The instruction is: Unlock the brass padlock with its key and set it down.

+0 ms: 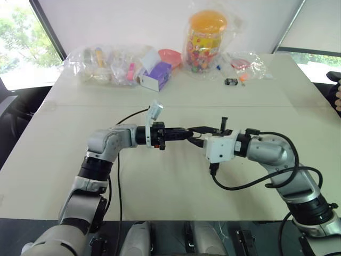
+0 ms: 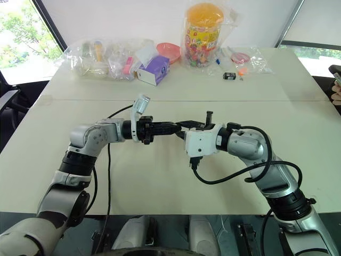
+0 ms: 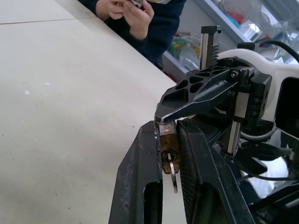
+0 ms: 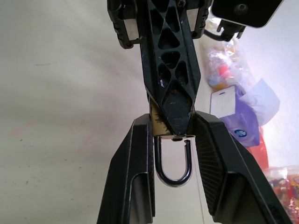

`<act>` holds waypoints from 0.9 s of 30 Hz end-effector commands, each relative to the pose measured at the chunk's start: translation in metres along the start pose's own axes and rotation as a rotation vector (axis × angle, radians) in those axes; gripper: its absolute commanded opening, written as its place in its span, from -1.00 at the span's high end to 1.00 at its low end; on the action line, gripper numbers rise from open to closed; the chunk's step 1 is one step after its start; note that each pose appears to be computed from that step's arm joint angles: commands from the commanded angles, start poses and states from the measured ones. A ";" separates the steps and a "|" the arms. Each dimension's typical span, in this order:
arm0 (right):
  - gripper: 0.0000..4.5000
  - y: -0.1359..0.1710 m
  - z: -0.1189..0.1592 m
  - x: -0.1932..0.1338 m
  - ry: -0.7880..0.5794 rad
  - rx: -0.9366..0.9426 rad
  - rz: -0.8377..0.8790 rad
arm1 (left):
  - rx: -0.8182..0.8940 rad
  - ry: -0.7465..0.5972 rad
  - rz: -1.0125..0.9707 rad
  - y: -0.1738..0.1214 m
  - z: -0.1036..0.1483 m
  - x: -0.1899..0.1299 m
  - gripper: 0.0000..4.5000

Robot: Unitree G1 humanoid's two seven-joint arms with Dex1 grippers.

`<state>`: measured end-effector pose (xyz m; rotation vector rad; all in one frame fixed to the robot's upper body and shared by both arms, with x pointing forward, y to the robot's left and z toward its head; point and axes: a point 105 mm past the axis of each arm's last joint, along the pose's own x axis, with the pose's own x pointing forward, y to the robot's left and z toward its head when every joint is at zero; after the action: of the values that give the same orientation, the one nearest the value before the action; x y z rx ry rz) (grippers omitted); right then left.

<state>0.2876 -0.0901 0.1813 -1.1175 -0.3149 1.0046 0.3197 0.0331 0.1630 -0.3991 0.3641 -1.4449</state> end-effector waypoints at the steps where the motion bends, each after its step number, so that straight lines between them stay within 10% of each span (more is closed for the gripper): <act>1: 0.71 -0.008 0.014 -0.002 -0.047 -0.048 -0.025 | 0.045 -0.014 0.020 0.000 0.010 -0.006 0.97; 10: 0.71 -0.005 0.010 -0.002 -0.040 -0.036 -0.004 | 0.056 0.002 0.030 -0.001 0.010 -0.010 0.97; 18: -0.98 -0.001 -0.009 -0.017 0.054 0.099 0.042 | 0.103 0.054 0.025 -0.003 0.001 -0.012 1.00; 22: -0.85 -0.010 -0.005 -0.032 0.030 0.279 0.007 | 0.127 0.061 0.037 0.001 0.002 -0.016 1.00; 27: 0.15 -0.026 0.007 -0.028 -0.027 0.386 -0.059 | 0.134 0.065 0.020 0.000 0.004 -0.014 1.00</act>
<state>0.2838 -0.1161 0.1983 -0.7684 -0.1111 0.9917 0.3192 0.0488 0.1546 -0.2665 0.3666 -1.4321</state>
